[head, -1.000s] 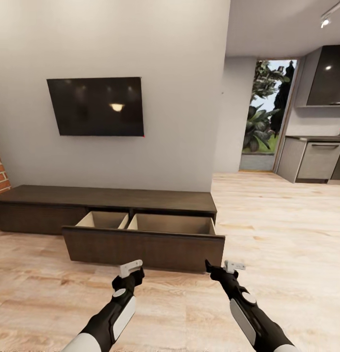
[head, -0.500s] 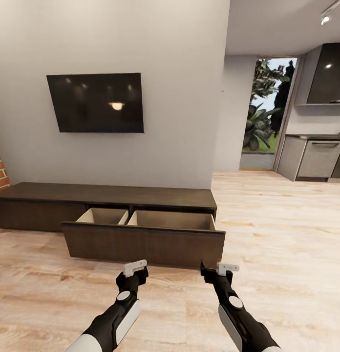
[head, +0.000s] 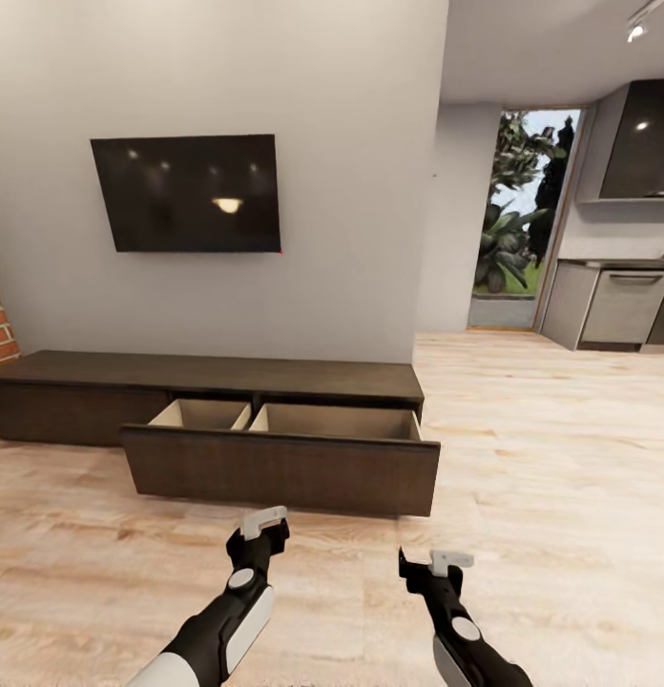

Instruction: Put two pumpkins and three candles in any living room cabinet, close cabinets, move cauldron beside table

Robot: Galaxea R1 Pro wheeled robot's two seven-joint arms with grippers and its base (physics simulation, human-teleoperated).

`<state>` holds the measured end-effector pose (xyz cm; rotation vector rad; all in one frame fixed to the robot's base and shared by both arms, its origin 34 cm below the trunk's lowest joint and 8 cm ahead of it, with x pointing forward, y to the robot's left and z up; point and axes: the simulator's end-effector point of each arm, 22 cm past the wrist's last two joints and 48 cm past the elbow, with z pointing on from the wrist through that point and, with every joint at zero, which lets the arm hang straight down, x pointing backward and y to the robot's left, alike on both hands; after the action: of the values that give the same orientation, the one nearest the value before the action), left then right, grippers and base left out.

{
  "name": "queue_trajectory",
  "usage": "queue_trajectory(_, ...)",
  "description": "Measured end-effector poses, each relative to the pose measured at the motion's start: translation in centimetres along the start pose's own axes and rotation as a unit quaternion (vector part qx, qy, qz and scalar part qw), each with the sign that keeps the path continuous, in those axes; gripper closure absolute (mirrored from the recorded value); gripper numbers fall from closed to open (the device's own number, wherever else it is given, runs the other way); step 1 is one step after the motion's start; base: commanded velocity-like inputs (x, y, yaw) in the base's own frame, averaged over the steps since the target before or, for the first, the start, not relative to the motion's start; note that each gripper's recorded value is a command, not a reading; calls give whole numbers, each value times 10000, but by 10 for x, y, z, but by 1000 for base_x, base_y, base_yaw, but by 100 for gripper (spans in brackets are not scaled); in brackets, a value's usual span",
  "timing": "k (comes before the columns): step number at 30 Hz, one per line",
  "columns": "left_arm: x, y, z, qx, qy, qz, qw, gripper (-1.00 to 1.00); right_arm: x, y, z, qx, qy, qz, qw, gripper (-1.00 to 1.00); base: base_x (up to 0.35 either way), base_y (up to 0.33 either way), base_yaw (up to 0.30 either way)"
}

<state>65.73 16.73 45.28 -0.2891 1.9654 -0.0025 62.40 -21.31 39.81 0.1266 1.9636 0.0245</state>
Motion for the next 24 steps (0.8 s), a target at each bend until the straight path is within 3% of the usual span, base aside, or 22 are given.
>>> queue_trajectory(12, 20, -2, 7, 28, 13, 26, 10000, -100, 44, -1, 0, 42, 348, 2, 9994, -100, 0, 0, 0)
queue_trajectory(24, 45, 2, 14, -11, 218, 54, 9997, -100, 62, -5, 3, 85, 363, 49, 9993, -100, 0, 0, 0)
